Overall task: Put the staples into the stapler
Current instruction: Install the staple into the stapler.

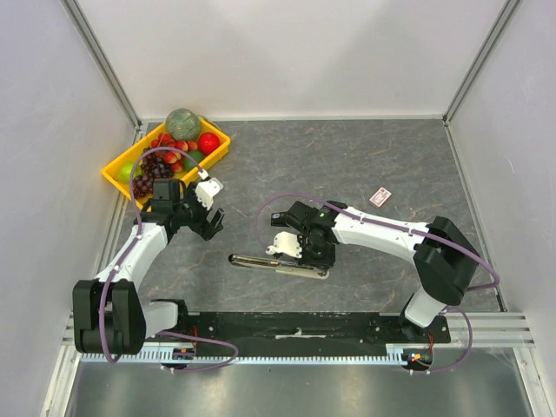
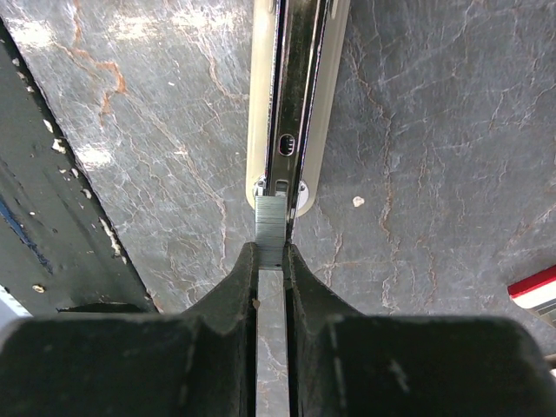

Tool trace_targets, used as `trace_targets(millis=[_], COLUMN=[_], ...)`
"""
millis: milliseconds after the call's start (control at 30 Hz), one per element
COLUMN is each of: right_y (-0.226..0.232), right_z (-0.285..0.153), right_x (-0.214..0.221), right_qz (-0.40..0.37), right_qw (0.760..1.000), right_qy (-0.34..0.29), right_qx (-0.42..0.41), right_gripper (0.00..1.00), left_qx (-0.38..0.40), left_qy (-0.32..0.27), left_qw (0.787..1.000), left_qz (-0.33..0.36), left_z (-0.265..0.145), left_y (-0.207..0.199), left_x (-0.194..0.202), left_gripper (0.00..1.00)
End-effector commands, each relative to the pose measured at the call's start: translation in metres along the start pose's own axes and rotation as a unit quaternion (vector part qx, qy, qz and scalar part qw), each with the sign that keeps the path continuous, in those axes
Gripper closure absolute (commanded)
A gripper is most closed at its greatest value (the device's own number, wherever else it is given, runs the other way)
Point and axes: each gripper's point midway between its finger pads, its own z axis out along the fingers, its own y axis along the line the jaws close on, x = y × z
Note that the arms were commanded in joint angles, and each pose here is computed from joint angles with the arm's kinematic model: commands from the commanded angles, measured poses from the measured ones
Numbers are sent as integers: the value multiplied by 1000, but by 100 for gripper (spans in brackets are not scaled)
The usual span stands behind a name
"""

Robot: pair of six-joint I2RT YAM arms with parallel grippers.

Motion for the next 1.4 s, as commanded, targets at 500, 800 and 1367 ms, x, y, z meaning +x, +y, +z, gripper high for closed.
trace_targets(millis=[500, 800, 1367], right_y=[-7, -11, -13], right_z=[-6, 0, 3], right_x=[-11, -5, -4], right_qz=[13, 15, 17], right_qw=[1000, 1000, 1000], right_qy=[-24, -7, -3], right_qx=[3, 12, 16], right_gripper=[100, 100, 100], left_qx=[-8, -7, -7], left_qy=[-8, -7, -8], left_qw=[1000, 1000, 1000], left_qz=[-11, -11, -11], left_z=[1, 2, 2], left_y=[4, 4, 4], left_x=[-2, -2, -2], left_gripper=[8, 8, 8])
